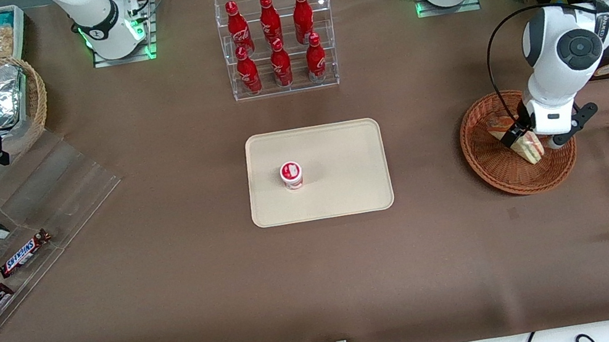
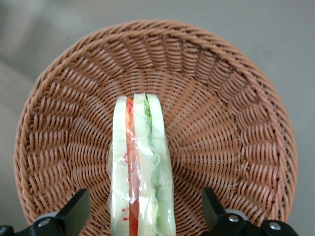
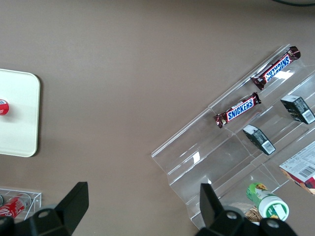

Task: Place sandwich from basket to tray
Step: 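Close the left gripper on the sandwich's upright edge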

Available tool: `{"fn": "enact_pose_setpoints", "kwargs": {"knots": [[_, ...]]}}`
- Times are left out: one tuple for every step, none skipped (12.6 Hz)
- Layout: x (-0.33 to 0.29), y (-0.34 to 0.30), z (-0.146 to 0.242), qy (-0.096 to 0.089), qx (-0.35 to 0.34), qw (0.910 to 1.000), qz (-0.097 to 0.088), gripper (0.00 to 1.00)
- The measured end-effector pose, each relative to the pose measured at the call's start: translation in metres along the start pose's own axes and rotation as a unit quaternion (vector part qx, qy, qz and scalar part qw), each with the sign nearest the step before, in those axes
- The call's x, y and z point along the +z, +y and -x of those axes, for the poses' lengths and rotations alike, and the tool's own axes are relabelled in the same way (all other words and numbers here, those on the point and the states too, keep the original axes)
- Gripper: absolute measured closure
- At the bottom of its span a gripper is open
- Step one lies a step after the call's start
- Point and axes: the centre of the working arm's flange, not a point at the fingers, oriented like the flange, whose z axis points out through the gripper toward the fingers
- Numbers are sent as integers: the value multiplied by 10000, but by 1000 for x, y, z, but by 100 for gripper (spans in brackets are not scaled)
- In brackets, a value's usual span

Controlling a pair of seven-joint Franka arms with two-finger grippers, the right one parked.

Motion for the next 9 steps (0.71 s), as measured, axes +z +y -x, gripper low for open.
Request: {"fn": "enact_pose_setpoints", "kwargs": {"knots": [[1, 0, 1, -4, -4, 10000, 0, 0], [1, 0, 1, -3, -16, 10000, 2, 0], [1, 0, 1, -3, -27, 10000, -2, 0], [2, -1, 2, 5, -12, 10000, -31, 0], [4, -1, 3, 49, -13, 9999, -100, 0], [6, -2, 5, 99, -48, 9998, -171, 0], [9, -1, 6, 126, -96, 9996, -220, 2], [11, 0, 7, 138, -137, 9995, -243, 8], [12, 0, 8, 137, -155, 9995, -243, 20]]}}
